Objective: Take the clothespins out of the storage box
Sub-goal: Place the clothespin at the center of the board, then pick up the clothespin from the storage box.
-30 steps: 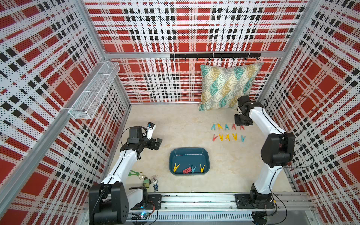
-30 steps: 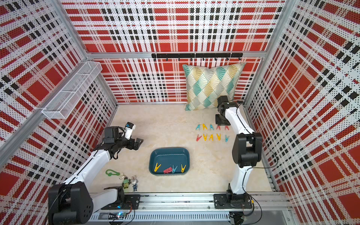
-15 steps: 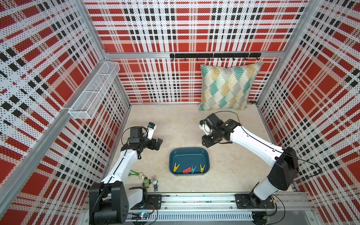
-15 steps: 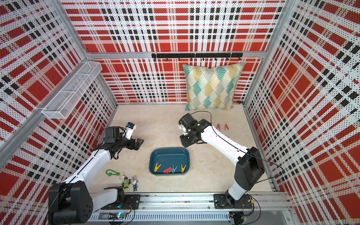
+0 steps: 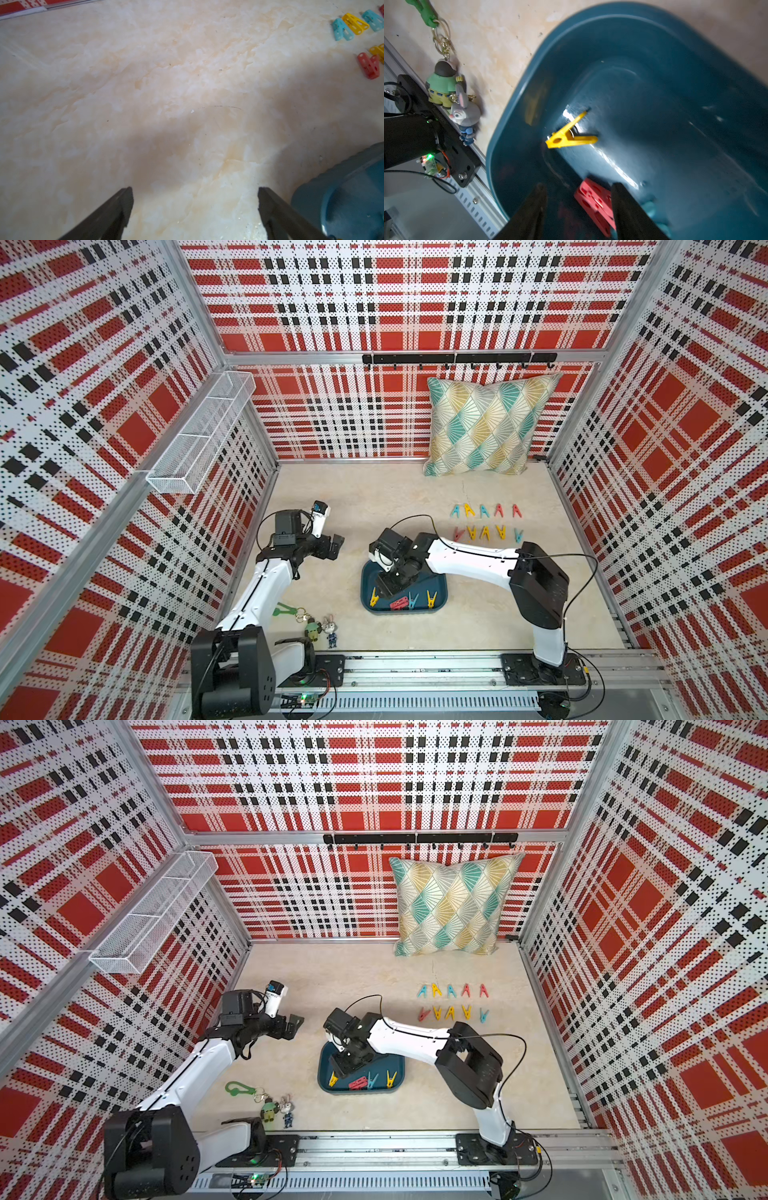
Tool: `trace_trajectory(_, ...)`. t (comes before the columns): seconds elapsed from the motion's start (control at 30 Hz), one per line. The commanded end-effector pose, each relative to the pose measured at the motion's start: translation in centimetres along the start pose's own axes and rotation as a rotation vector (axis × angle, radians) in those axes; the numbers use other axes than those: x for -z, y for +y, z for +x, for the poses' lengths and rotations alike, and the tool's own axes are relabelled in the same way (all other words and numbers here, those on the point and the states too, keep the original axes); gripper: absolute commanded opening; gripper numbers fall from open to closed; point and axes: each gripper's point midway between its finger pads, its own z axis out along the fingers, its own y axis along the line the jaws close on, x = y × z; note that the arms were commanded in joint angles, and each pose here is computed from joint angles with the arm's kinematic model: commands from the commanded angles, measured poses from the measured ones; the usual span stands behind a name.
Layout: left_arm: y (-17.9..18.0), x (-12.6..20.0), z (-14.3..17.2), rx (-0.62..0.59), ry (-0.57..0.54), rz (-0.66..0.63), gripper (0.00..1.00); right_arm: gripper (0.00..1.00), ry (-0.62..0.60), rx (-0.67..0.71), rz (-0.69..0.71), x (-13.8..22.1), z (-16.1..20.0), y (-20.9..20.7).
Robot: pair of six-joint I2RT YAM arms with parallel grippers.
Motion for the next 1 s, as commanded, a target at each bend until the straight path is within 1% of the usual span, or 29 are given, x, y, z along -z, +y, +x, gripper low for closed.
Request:
trace_trajectory(0.0,1.2,0.4,-0.9,0.02,-0.038,-0.033,1.0,0.61,-0.025,0.001,-0.027,-1.2,-1.0,1.2)
trace_trajectory(0.07,1.2,0.4,-0.8,0.022,-0.037,-0.034,1.0,0.64,-0.015,0.005,-0.034,-1.8,-0.8,1.3)
trace_trajectory(0.23,1.2,0.3,-0.7,0.024,-0.033,-0.03,1.0,0.67,0.013,0.007,-0.033,-3.2,-0.2,1.1)
trace_trajectory(0.37,1.1,0.3,-0.7,0.022,-0.034,-0.029,1.0,0.67,0.051,-0.006,0.024,-4.6,0.4,-0.2)
trace_trajectory(0.47,1.2,0.4,-0.8,0.023,-0.036,-0.032,1.0,0.65,0.064,-0.026,0.09,-5.2,0.7,-1.5)
trace_trajectory(0.53,1.2,0.4,-0.8,0.022,-0.038,-0.033,1.0,0.61,0.067,-0.039,0.135,-5.3,0.7,-2.3)
trace_trajectory(0.6,1.2,0.5,-0.9,0.021,-0.041,-0.034,1.0,0.55,0.059,-0.058,0.186,-5.2,0.5,-3.1)
trace_trajectory(0.7,1.2,0.5,-0.9,0.021,-0.04,-0.033,1.0,0.4,0.049,-0.08,0.246,-4.9,0.3,-4.2)
trace_trajectory(0.77,1.2,0.5,-0.9,0.021,-0.04,-0.035,1.0,0.32,0.04,-0.089,0.27,-4.6,0.1,-4.8)
trace_trajectory(0.8,1.2,0.5,-0.9,0.021,-0.041,-0.035,1.0,0.3,0.036,-0.09,0.277,-4.5,0.0,-5.0)
trace_trajectory(0.83,1.2,0.5,-1.0,0.02,-0.043,-0.036,1.0,0.28,0.022,-0.122,0.287,-4.3,-0.2,-5.2)
trace_trajectory(0.97,1.2,0.5,-0.9,0.021,-0.041,-0.037,1.0,0.21,-0.012,-0.139,0.304,-3.6,-1.0,-5.6)
